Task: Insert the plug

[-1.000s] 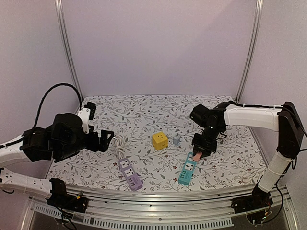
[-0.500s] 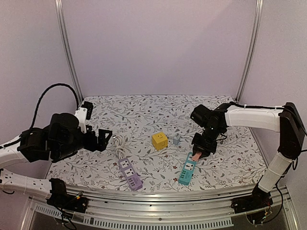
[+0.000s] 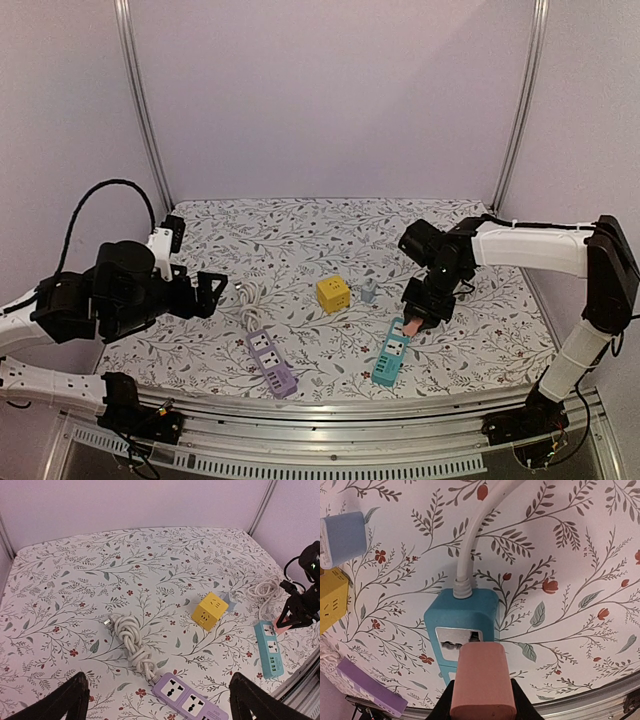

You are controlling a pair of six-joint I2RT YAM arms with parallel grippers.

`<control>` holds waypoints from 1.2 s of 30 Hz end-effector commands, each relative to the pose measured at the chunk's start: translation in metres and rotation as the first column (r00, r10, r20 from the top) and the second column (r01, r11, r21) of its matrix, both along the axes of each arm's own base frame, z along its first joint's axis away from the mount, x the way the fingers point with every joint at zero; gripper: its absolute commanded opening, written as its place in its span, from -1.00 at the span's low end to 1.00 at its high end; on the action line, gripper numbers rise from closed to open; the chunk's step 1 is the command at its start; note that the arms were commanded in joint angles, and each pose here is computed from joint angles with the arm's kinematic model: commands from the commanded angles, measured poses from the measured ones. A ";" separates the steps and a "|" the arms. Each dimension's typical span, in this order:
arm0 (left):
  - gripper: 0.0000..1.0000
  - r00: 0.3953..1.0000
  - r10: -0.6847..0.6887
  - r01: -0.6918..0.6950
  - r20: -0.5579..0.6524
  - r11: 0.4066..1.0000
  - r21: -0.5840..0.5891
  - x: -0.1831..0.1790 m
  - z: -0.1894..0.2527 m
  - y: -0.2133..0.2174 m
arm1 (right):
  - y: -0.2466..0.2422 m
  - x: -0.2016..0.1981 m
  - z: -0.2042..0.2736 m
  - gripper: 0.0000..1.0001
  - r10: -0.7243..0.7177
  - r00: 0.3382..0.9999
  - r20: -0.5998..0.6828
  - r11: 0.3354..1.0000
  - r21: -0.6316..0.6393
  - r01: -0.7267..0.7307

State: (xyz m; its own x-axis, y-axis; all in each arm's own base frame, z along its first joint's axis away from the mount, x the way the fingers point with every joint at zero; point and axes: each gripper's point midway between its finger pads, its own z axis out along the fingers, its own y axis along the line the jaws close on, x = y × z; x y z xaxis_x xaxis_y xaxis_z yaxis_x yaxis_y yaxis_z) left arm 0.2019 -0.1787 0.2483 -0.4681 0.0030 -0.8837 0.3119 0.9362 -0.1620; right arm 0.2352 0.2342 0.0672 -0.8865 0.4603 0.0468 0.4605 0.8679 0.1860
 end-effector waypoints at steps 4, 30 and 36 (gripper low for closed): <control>0.95 1.000 0.025 -0.025 -0.012 1.000 0.011 0.000 -0.009 0.009 | -0.011 0.002 -0.024 -1.00 -0.041 0.999 0.013 0.997 -0.072 0.042; 0.95 0.999 0.036 -0.036 -0.015 0.999 -0.006 -0.001 -0.011 0.012 | 0.004 0.027 -0.016 -1.00 -0.029 0.994 0.103 0.999 -0.038 0.033; 0.95 0.999 0.041 -0.041 -0.010 0.999 -0.016 -0.001 -0.010 0.012 | 0.006 0.029 -0.013 -1.00 -0.002 0.993 0.117 0.999 -0.034 0.006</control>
State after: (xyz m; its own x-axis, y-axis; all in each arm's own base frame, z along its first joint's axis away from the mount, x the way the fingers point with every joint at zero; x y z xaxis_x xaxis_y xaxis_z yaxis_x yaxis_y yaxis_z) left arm 0.1990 -0.1727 0.2450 -0.4738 -0.0247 -0.8803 0.2997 0.9354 -0.1875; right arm 0.2562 0.2450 0.0626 -0.8824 0.4701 -0.0209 0.4527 0.8603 0.2343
